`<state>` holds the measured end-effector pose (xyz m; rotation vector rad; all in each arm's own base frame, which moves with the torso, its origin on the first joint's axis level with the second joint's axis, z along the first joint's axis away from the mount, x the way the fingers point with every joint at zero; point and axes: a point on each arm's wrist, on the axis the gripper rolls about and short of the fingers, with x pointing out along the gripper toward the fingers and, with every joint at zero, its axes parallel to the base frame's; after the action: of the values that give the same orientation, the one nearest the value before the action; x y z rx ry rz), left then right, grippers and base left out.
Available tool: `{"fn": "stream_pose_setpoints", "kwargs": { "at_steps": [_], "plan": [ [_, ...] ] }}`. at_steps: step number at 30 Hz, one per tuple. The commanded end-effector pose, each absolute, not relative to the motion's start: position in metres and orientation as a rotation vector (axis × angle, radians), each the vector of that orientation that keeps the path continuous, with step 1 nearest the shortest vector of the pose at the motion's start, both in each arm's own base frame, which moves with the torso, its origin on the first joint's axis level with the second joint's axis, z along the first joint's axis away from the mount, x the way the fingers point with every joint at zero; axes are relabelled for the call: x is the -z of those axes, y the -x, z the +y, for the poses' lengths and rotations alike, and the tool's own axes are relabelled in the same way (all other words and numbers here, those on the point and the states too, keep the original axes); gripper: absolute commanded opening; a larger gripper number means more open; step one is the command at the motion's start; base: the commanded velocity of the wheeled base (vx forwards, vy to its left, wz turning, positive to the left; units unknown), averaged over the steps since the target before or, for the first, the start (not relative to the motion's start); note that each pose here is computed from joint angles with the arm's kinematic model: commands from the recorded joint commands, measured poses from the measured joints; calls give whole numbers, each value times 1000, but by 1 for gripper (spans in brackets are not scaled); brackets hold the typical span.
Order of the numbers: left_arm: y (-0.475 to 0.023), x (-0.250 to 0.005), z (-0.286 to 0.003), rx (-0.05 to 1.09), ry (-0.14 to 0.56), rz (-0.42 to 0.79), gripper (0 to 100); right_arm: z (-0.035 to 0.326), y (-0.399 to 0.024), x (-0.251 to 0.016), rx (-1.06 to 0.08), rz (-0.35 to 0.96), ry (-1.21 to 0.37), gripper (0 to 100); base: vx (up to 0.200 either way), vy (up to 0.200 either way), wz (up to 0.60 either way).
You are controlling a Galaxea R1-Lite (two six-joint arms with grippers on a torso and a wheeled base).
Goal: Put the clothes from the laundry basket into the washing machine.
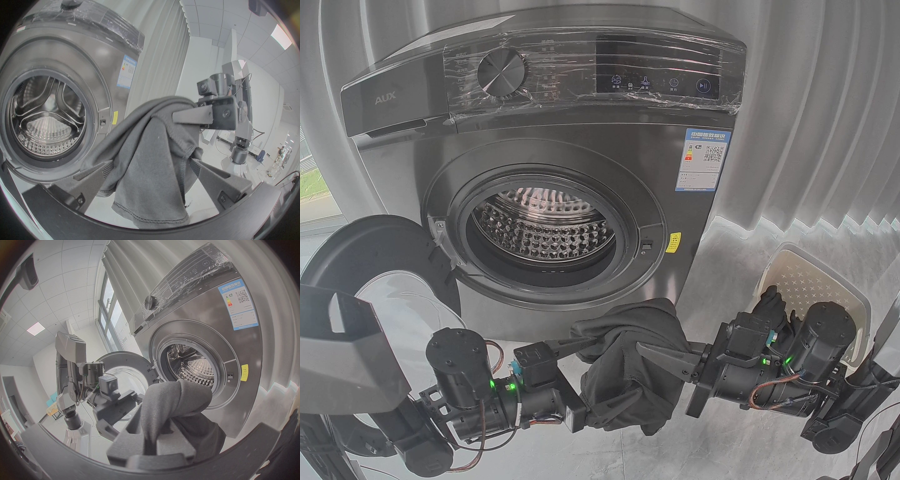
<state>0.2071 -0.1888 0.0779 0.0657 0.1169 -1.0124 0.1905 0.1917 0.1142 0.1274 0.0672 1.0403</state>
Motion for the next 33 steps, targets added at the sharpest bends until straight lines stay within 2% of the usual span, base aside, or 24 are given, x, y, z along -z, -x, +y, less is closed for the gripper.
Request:
{"fn": "stream_pose_setpoints", "kwargs": {
  "at_steps": [1,7,19,31,32,33],
  "plan": [
    [-204,-95,-175,981,-55,64,100,192,-190,-113,-1043,71,-126,0,0,0,0],
    [-211,-89,-173,968,-67,78,100,193,-189,-114,-1046,70,-127,0,0,0,0],
    [-240,-54,-204,1103,-104,107,100,195,-188,-115,-1056,67,-130,0,0,0,0],
    [-244,-61,-217,1121,-92,52,100,195,-188,-114,-1056,69,-131,0,0,0,0],
    [-244,-62,-217,1121,-92,50,0,195,-188,-114,-1054,68,-131,0,0,0,0],
    [-244,-62,-217,1123,-92,49,0,195,-188,-114,-1056,68,-133,0,0,0,0]
  ]
}}
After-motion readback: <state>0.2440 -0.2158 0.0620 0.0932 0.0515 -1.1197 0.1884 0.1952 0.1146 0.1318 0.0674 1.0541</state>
